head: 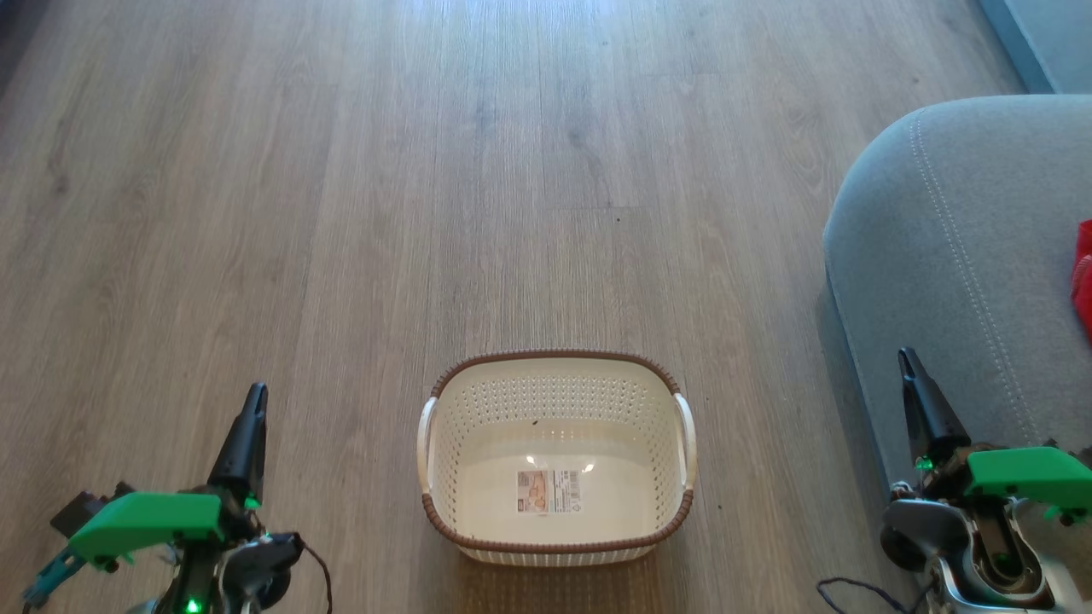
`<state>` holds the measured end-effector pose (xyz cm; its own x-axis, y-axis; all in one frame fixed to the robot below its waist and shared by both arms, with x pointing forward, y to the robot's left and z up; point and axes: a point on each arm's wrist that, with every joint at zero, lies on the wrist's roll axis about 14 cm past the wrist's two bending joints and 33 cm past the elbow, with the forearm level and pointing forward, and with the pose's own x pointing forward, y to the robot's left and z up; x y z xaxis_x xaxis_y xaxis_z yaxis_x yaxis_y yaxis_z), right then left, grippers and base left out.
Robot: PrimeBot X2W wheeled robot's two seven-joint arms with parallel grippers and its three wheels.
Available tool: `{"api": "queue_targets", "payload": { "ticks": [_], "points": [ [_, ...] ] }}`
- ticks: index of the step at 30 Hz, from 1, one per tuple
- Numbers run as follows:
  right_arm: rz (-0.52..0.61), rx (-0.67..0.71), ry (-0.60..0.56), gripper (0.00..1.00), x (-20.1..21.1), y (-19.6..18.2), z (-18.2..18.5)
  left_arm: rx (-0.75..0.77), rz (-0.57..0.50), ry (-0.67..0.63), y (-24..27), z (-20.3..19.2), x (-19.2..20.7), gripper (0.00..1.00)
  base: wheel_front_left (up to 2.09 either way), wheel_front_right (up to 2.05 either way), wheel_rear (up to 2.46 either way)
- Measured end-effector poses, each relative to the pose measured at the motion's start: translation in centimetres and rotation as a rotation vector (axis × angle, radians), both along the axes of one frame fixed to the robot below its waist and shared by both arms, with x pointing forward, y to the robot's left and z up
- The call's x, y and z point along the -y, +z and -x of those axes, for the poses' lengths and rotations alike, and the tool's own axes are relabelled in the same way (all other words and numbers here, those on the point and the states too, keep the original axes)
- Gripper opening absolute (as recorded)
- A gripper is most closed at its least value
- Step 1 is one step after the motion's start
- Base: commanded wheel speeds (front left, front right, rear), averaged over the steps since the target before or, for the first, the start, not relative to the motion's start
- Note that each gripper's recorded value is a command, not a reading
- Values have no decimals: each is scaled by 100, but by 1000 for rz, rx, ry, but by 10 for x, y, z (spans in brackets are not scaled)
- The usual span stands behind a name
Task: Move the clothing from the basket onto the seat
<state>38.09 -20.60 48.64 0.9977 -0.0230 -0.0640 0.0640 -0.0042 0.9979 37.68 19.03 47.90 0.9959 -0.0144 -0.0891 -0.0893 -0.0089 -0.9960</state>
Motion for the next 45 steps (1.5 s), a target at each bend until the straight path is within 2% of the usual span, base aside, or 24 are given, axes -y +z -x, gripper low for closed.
{"api": "queue_targets", "payload": {
  "ticks": [45],
  "points": [
    [0, 0, 0, 0, 0, 0, 0, 0, 0, 0, 0, 0, 0, 0, 0, 0, 0]
  ]
}}
